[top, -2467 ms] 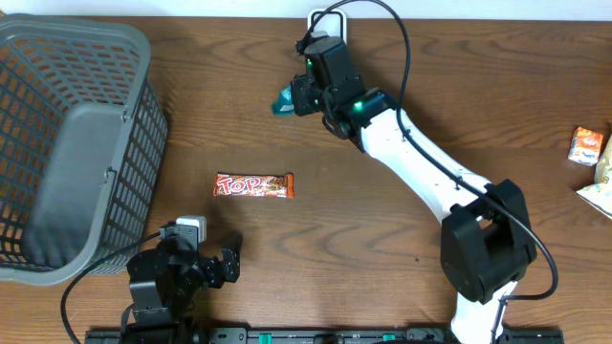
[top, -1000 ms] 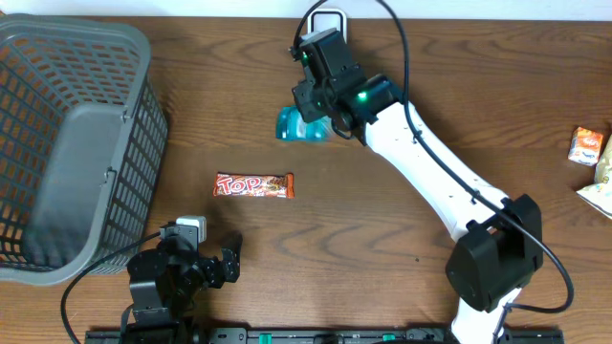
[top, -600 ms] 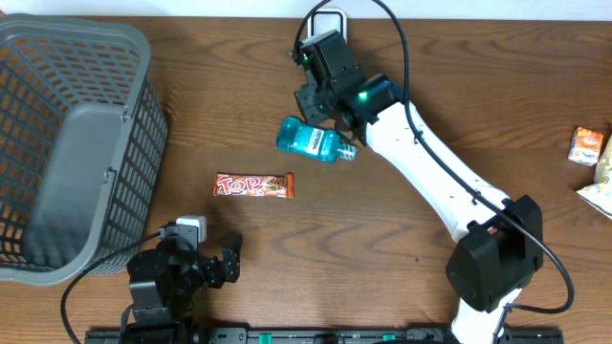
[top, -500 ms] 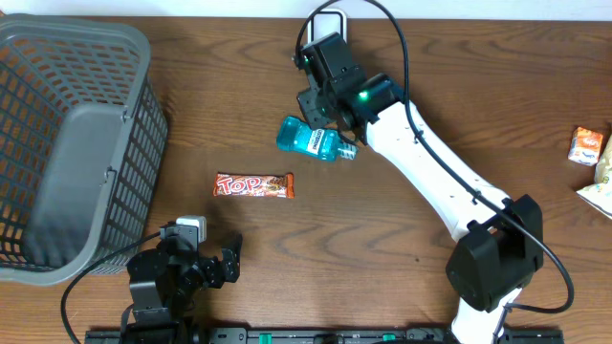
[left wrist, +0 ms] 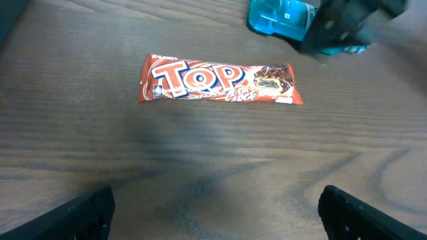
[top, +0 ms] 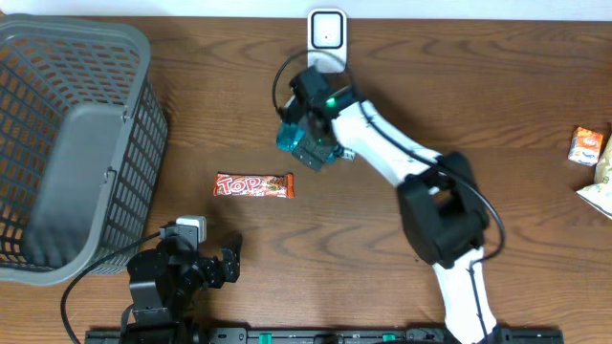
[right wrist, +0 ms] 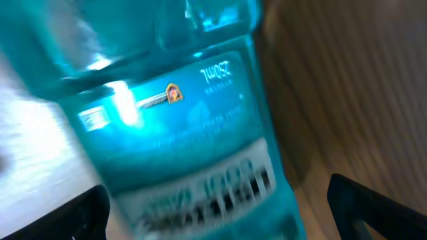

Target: Scan the item barcode

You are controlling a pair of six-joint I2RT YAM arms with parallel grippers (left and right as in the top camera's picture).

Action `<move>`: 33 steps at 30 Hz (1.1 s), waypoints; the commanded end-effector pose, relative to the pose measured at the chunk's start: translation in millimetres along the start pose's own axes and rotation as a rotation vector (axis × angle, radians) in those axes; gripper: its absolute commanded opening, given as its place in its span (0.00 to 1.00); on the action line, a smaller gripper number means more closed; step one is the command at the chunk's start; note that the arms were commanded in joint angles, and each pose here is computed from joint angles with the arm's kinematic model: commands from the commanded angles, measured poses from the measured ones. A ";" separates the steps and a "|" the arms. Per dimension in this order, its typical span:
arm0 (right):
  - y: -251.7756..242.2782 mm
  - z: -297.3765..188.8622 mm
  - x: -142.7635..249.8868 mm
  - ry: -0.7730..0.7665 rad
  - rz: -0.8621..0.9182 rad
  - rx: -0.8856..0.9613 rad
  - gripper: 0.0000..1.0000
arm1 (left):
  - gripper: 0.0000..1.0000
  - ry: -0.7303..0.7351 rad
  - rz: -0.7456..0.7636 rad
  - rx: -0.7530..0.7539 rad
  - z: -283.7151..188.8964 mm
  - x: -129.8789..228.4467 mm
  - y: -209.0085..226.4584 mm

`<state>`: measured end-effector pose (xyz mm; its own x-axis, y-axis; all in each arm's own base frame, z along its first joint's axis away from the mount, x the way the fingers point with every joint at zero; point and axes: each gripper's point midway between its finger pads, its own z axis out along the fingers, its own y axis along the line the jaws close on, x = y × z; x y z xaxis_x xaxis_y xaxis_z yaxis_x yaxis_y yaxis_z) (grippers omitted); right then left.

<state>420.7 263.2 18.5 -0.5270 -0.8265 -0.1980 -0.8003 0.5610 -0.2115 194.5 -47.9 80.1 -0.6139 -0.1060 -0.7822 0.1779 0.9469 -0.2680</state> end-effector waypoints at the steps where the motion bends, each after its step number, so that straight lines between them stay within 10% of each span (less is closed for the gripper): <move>1: -6.9 1.4 -4.4 0.047 -0.137 0.154 0.99 | 0.98 0.000 -0.003 -0.001 -0.3 0.0 0.2; 10: 9.6 37.3 -5.3 0.081 -0.259 0.162 0.76 | 0.98 0.000 -0.003 0.000 -0.3 -0.1 0.1; 16: 28.1 64.9 19.9 0.170 -0.279 0.082 0.26 | 0.98 0.000 -0.003 0.000 -0.3 0.0 0.1; 33: 56.6 6.6 -3.7 -0.058 -0.142 -0.315 0.13 | 0.98 0.000 -0.003 0.000 -0.3 0.0 0.1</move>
<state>404.2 296.0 20.3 -0.3474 -0.9135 -0.2118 -0.9134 0.3808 -0.1439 194.4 -47.9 80.0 -0.6143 -0.1058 -0.7820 0.1781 0.9468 -0.2681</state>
